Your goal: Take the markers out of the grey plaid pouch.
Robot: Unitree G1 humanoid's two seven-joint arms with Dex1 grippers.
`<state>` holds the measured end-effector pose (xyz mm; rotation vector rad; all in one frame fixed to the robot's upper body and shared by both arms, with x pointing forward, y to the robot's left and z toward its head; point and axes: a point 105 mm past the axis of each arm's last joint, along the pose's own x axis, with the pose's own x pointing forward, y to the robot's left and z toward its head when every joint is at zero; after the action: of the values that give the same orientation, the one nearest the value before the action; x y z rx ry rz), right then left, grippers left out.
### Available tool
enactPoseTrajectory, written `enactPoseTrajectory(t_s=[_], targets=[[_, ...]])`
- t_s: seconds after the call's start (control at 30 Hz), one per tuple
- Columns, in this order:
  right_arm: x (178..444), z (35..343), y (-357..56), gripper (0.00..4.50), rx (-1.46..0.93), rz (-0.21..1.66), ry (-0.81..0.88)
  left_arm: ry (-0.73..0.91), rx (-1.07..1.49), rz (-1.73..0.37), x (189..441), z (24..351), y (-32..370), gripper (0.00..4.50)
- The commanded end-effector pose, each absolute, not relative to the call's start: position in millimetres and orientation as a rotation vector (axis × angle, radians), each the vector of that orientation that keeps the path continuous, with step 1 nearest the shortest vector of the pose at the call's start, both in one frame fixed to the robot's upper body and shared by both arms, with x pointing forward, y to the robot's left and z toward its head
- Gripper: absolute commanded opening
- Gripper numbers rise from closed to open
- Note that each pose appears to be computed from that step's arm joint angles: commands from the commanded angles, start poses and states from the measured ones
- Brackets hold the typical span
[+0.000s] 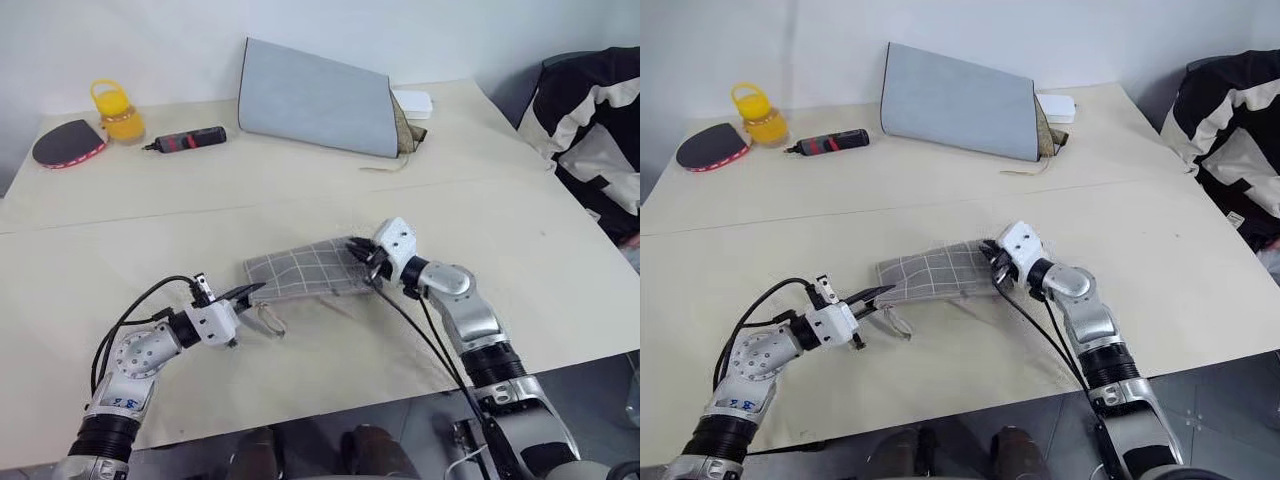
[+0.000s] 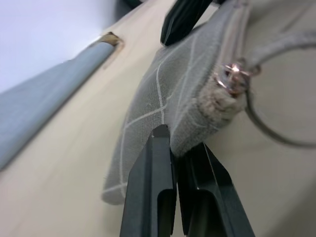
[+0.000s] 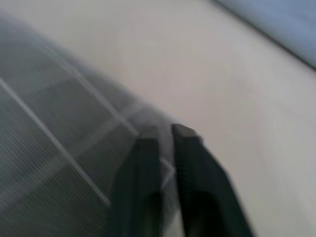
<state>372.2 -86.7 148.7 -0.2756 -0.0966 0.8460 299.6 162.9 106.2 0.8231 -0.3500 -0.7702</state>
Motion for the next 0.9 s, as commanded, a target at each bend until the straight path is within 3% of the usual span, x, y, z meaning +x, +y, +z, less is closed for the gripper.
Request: enactPoseTrajectory(t_s=[0.03, 0.13, 0.23, 0.27, 0.4, 0.63, 0.73, 0.9], targets=[[355.5, 190.5, -83.3, 1.93, -0.127, 0.914, -0.18, -0.302, 0.834, -0.674, 311.9, 104.4, 172.1, 0.0], [312.5, 192.8, -71.8, 2.92, -0.094, 1.15, -0.097, -0.303, 0.836, -0.652, 317.9, 107.1, 163.0, 0.0], [277.3, 171.3, -64.2, 3.96, -0.122, 1.287, 0.044, -0.292, 0.839, -0.631, 323.4, 104.9, 146.9, 0.0], [269.5, 164.3, -62.6, 3.96, -0.124, 1.311, 0.082, -0.292, 0.851, -0.632, 323.6, 104.5, 142.0, 0.0], [281.3, 123.8, -54.9, 3.96, -0.163, 1.171, 0.184, -0.301, 0.829, -0.656, 319.7, 104.6, 123.1, 0.0], [304.4, 123.8, -21.5, 3.96, -0.095, 1.092, 0.116, -0.296, 0.82, -0.671, 316.4, 108.2, 114.5, 0.0], [303.4, 126.6, -11.2, 3.36, -0.03, 1.121, 0.116, -0.297, 0.819, -0.663, 317.1, 111.4, 112.9, 0.0], [305.5, 121.5, -12.3, 1.65, -0.069, 1.123, 0.118, -0.297, 0.822, -0.652, 318.4, 114.9, 112.6, 0.0]])
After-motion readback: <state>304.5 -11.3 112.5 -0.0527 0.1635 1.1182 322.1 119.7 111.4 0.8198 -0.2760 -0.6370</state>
